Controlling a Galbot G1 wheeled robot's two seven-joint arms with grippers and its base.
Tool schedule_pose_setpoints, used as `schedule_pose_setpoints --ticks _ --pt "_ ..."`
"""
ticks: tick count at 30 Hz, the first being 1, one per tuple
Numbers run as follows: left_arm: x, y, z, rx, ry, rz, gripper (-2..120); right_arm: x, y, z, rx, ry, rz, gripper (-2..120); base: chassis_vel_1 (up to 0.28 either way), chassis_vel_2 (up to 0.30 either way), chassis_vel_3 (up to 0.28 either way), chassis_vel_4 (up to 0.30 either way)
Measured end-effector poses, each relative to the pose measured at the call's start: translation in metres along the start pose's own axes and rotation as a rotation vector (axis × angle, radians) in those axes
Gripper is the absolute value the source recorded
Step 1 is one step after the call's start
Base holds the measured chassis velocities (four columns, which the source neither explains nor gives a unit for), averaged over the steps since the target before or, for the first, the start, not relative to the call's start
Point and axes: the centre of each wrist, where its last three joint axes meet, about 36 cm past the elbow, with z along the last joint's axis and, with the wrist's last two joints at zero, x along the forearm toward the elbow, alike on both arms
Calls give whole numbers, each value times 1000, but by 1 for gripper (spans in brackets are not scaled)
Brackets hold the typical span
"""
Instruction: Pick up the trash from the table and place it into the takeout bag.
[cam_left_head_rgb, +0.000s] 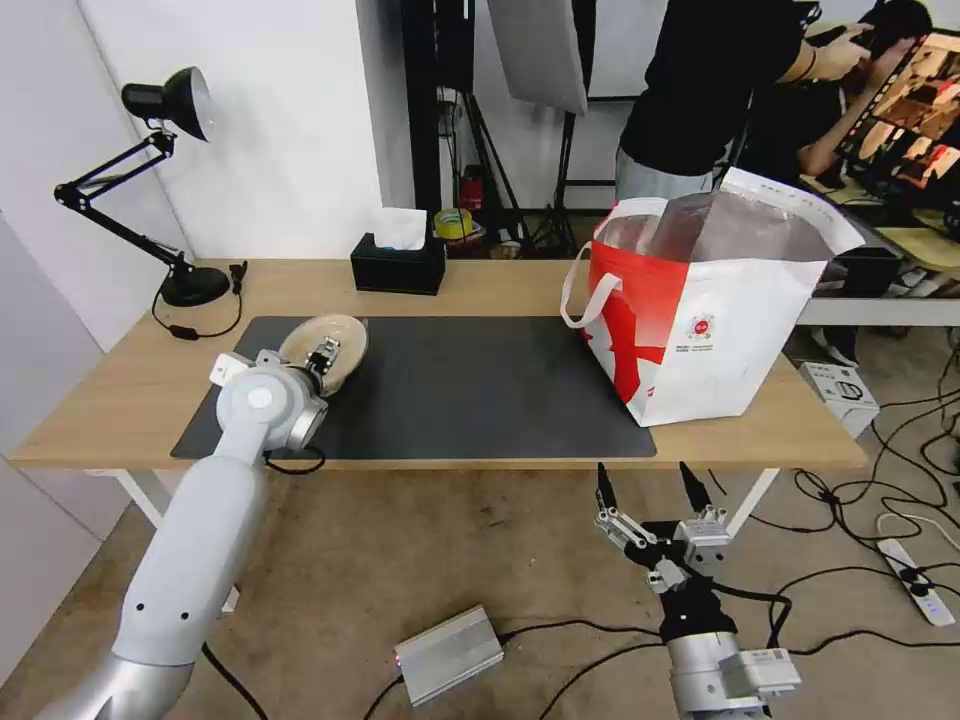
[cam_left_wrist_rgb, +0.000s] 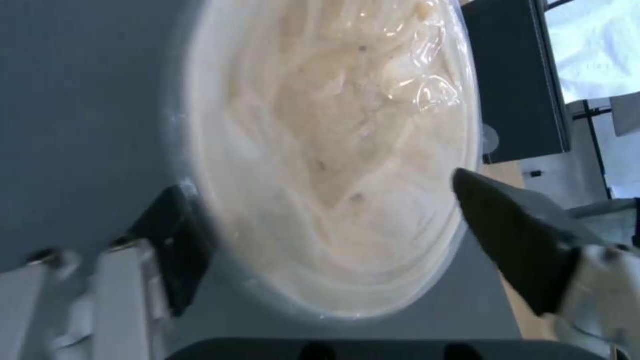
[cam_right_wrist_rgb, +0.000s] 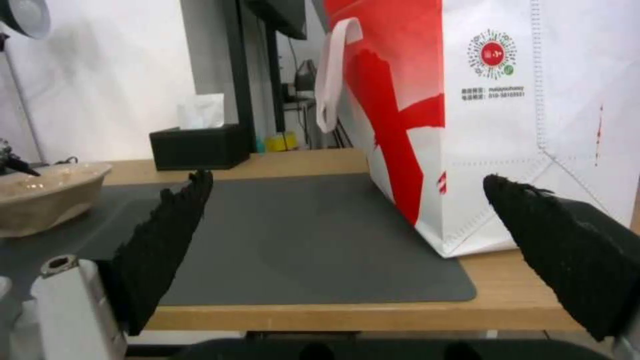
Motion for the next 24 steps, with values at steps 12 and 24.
schedule_pose_setpoints --ticks 12,24 --pt "2 -1 2 -10 -2 6 35 0 0 0 0 0 0 100 0 0 0 0" --pt "8 -2 4 -22 -11 21 0 0 0 0 0 0 0 100 0 0 0 0"
